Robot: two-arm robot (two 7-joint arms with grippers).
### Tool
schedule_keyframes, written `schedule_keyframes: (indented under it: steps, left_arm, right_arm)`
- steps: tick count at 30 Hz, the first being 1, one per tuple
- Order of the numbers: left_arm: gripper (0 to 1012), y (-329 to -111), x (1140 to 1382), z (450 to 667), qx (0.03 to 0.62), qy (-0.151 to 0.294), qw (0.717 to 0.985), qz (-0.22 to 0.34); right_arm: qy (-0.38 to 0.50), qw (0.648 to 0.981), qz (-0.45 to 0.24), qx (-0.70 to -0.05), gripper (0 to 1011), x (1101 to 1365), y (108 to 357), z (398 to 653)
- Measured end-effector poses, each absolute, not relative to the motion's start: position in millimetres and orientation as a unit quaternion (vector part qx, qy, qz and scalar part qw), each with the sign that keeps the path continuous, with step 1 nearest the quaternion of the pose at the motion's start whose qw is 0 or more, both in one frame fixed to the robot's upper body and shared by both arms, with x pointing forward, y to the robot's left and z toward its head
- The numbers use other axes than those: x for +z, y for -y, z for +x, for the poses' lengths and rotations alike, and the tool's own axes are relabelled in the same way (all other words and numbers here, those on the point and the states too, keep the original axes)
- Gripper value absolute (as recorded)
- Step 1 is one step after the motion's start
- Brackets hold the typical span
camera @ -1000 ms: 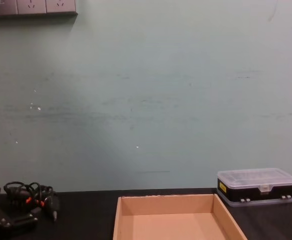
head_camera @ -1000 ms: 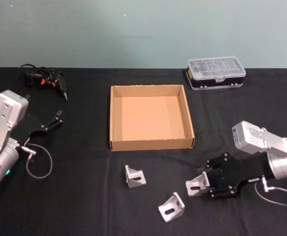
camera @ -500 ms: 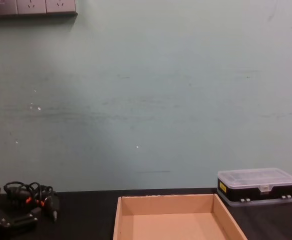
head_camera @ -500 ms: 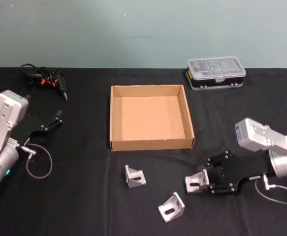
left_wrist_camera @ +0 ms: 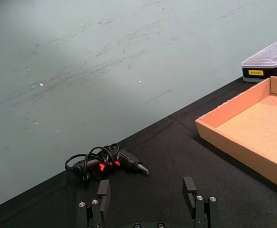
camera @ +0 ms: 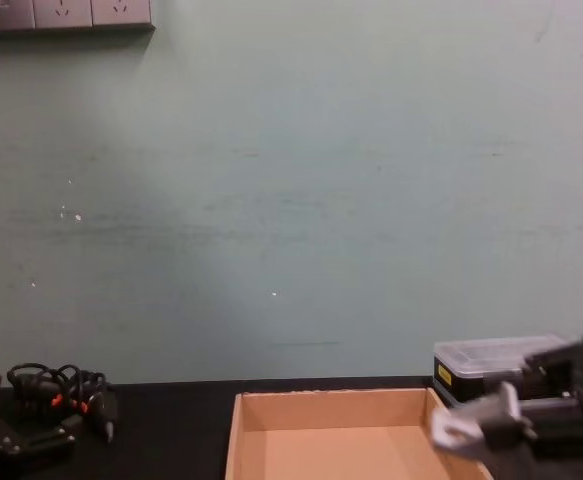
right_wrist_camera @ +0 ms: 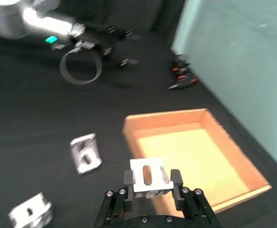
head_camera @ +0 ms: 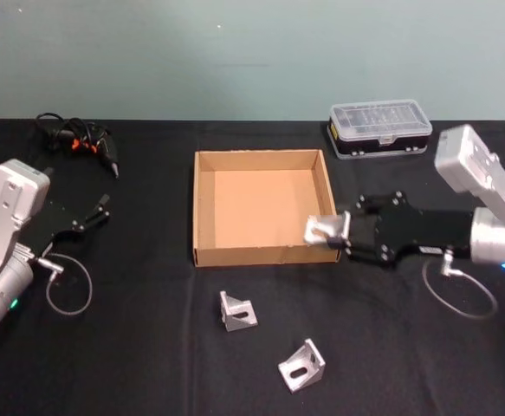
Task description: Use one hand to pick up the angle iron from the table and place it into the box.
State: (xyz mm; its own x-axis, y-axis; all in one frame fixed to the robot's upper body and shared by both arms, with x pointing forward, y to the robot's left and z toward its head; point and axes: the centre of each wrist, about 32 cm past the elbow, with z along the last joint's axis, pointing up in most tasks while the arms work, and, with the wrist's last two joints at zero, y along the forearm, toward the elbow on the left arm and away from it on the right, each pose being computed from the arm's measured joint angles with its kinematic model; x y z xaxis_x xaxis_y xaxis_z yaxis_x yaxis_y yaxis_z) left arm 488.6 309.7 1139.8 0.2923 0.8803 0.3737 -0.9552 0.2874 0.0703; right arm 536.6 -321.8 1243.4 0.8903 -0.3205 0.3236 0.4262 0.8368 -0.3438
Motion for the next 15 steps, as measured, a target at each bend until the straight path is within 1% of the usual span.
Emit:
schedule_keyframes:
  steps: [2,7,8,12,15]
  left_arm:
    - [1000,-310,1140,489,0.58,0.132,0.791,0.141]
    - [1000,-310,1140,489,0.58,0.132,0.791,0.141]
    - [1000,-310,1140,489,0.58,0.133,0.791,0.141]
    - [1000,-310,1140,489,0.58,0.132,0.791,0.142]
    - [1000,-310,1140,489,0.58,0.132,0.791,0.142]
  right_arm:
    - [0.124,0.948,-0.2,-0.214,474,1243,316,536]
    - [0.104,0.936,-0.189,-0.279,476,1239,288,537]
    - [0.104,0.936,-0.189,-0.279,476,1239,288,537]
    - [0.08,0.922,-0.192,-0.328,474,1232,267,543]
    - [0.066,0.916,-0.194,-0.345,476,1228,259,548]
